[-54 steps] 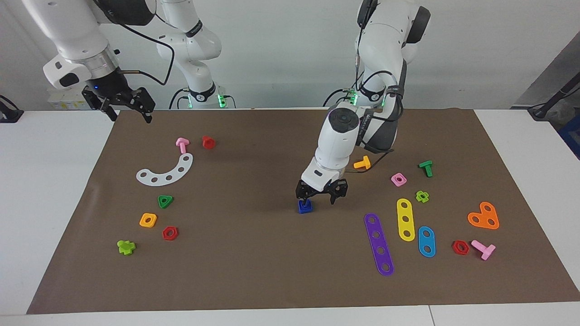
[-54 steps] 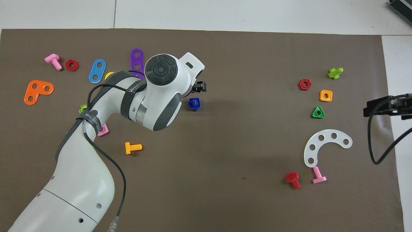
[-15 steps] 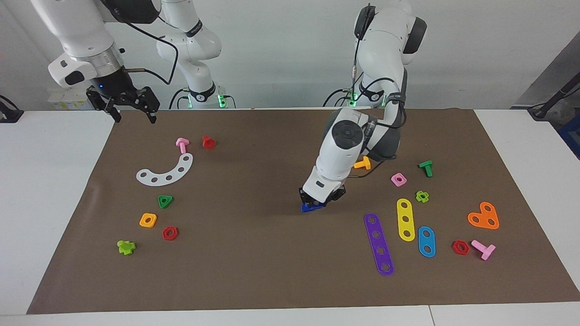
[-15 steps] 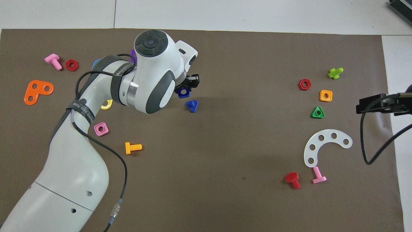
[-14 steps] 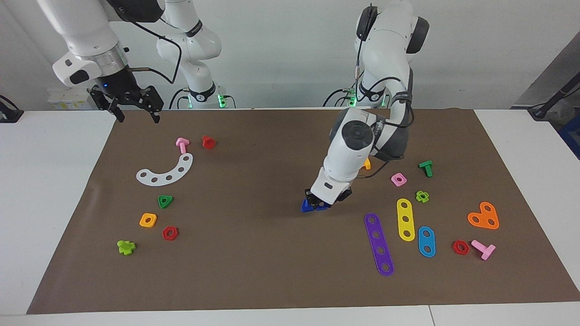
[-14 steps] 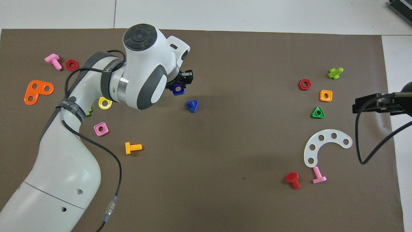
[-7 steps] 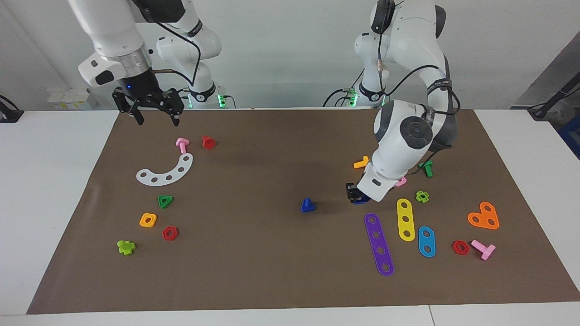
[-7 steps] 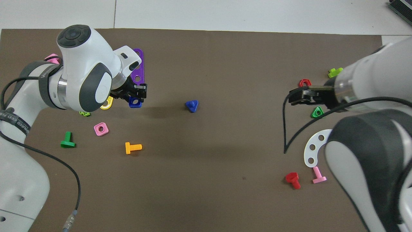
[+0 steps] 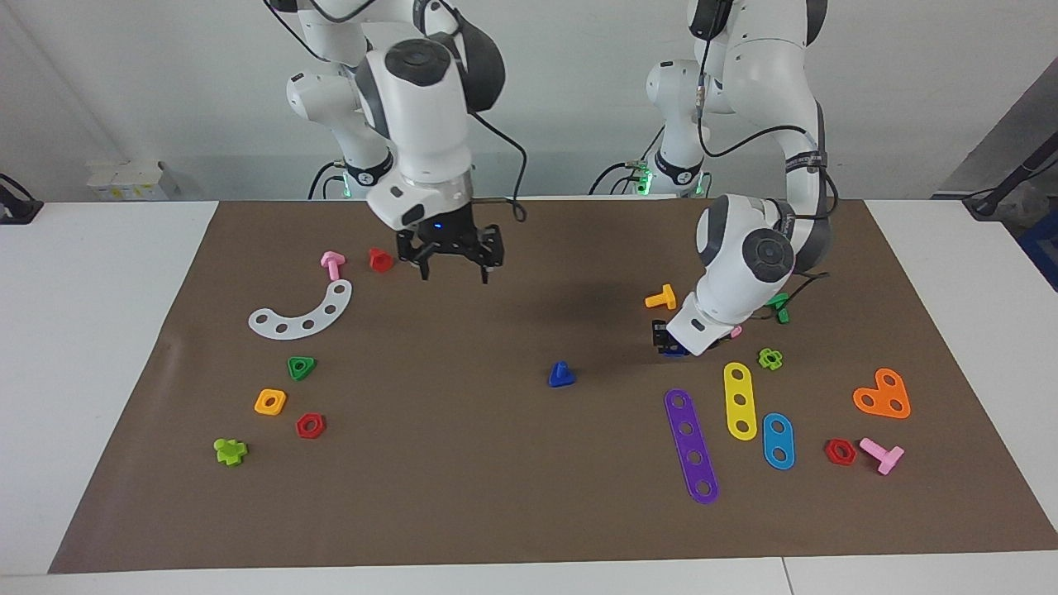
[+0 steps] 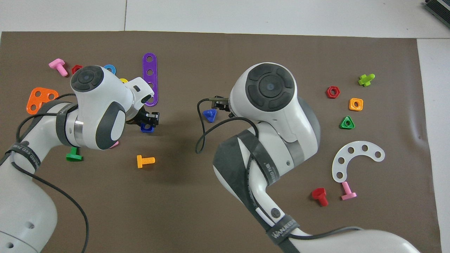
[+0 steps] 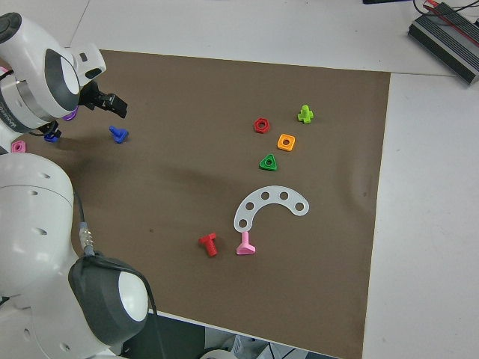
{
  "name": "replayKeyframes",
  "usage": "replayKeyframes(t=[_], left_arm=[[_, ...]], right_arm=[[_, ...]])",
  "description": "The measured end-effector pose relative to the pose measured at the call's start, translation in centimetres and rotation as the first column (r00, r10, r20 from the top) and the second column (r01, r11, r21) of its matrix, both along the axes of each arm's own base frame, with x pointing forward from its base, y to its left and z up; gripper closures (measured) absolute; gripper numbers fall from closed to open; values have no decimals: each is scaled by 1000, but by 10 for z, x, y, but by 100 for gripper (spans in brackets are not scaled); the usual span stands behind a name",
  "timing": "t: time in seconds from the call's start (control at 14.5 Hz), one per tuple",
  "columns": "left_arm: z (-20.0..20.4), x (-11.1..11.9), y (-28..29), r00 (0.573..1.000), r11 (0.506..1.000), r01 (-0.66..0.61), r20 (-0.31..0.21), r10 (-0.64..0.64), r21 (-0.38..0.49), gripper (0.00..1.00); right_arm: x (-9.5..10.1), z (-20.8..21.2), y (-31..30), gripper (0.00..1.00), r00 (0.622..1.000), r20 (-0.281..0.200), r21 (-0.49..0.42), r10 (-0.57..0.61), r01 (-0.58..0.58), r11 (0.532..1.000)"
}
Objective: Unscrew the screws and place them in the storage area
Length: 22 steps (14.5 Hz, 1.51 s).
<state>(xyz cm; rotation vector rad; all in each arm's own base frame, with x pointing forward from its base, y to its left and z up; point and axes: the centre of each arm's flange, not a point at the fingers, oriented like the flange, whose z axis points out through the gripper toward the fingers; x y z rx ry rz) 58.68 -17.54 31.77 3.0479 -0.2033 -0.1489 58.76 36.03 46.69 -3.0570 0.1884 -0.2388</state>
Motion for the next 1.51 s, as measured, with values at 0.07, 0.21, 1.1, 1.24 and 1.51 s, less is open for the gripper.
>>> replayKeyframes(t=[0.07,0.21,1.1,1.24,1.51], left_arm=[[-3,-4,1,1000,1000,7,3,-7,0,53],[-5,-8,4,1000,1000,17,6,-17,1,48],[136,16,98,999,998,-34,-9,35,54,0],[173,7,119,999,996,-43,-20,45,83,0],[238,-8,129,998,994,-58,6,57,89,0]], right_arm=[[4,-17,12,0,1000,15,8,6,-6,1000],[10,-49,29,0,1000,21,12,21,-21,1000],[14,-154,71,45,997,34,9,74,-74,997],[13,-157,71,55,997,29,6,74,-75,997],[12,-156,71,81,997,30,5,77,-77,997]])
